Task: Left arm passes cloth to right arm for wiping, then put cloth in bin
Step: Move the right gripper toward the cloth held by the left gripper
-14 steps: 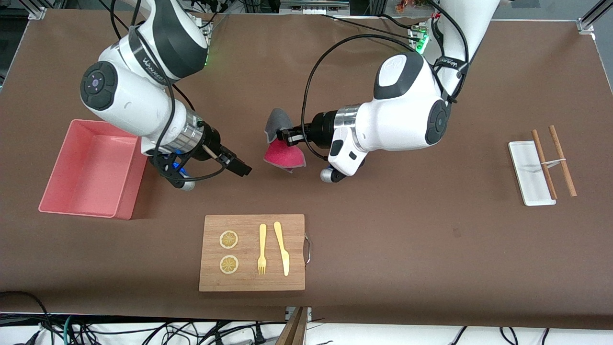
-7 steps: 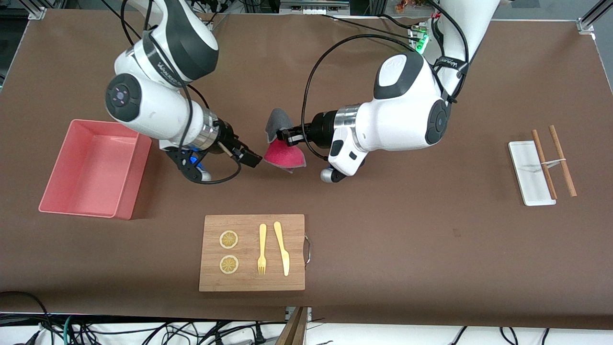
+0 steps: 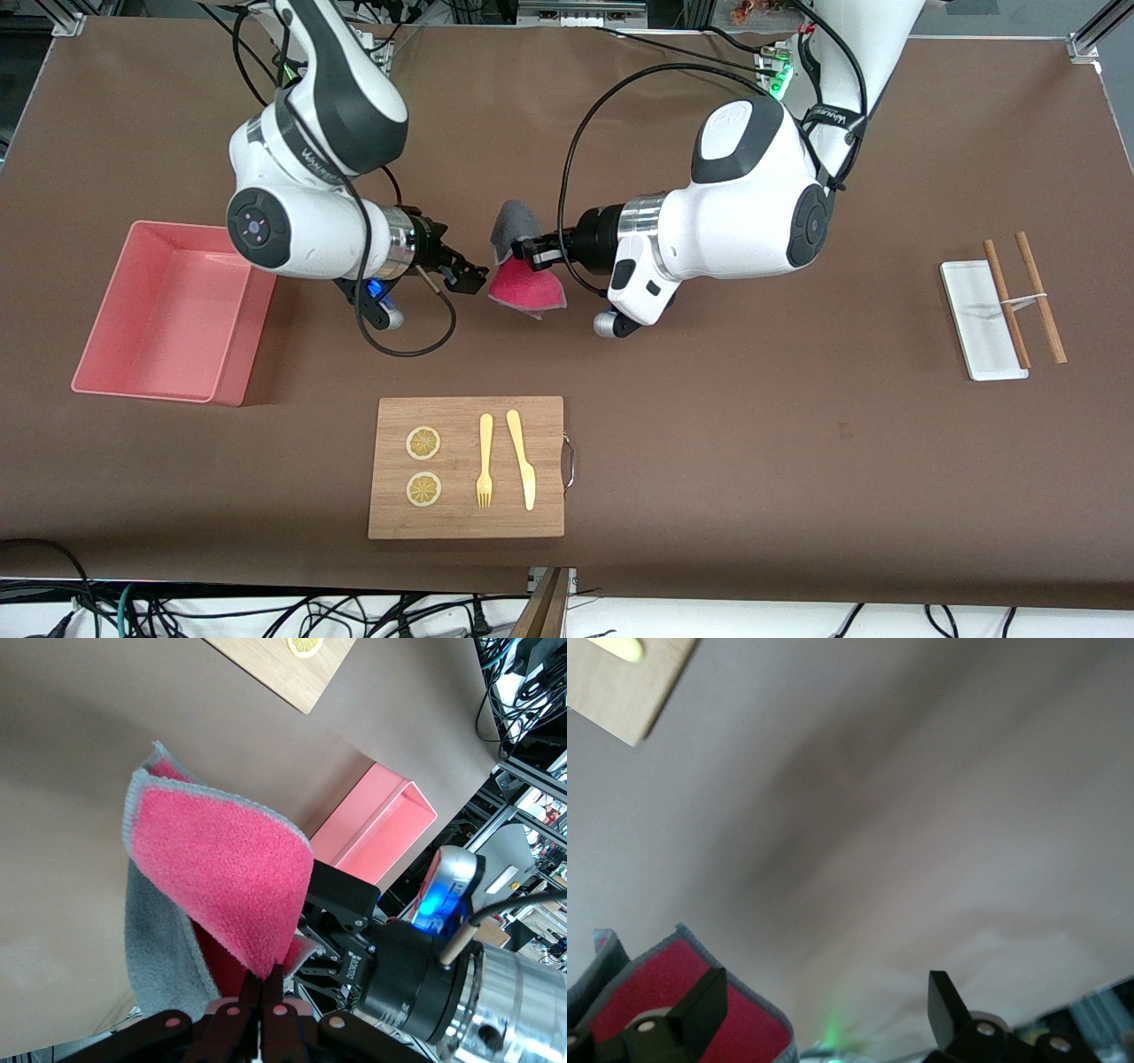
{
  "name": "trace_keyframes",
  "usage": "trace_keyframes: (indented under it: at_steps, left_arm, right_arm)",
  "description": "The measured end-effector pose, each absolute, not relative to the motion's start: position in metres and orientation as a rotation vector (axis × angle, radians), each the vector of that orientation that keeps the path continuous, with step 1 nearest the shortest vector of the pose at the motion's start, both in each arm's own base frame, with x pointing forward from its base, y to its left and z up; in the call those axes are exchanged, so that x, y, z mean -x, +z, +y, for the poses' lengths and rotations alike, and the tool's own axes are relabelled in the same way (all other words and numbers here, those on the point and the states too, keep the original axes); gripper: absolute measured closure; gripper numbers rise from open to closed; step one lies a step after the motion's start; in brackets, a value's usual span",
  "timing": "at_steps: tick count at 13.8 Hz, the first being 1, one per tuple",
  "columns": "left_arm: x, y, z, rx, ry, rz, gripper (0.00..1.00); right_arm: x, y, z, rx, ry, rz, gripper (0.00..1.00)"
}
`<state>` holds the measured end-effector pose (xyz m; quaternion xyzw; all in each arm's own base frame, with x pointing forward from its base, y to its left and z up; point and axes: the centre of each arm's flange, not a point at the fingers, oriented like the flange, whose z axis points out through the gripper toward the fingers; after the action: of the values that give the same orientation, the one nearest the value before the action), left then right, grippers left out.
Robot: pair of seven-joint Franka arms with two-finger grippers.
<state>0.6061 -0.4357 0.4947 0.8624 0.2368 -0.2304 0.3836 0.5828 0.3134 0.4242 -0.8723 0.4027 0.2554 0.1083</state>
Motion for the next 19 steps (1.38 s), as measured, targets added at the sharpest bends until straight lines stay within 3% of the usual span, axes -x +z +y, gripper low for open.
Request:
trace_keyframes:
  at_steps: [4, 16, 18, 19]
  left_arm:
    - [-0.606, 0.495, -0.436, -2.198, -0.588, 0.606, 0.98]
    - [-0.607, 0.495, -0.434, -2.197, -0.587, 0.610, 0.98]
    - [-0.607, 0.495, -0.434, -2.196, -0.586, 0.610, 0.98]
    - [-0.608, 0.495, -0.434, -2.196, -0.586, 0.611, 0.98]
  right_arm:
    - [-0.597, 0.411, 0.275, 2.300, 0.917, 1.300, 0.00]
    - [-0.576, 0.375, 0.290, 1.883, 1.091, 1.422, 0.00]
    - [-0.570, 0.376, 0.302, 1.882, 1.105, 1.408, 0.07]
    - [-0.568, 0.376, 0.308, 1.877, 1.111, 1.405, 0.17]
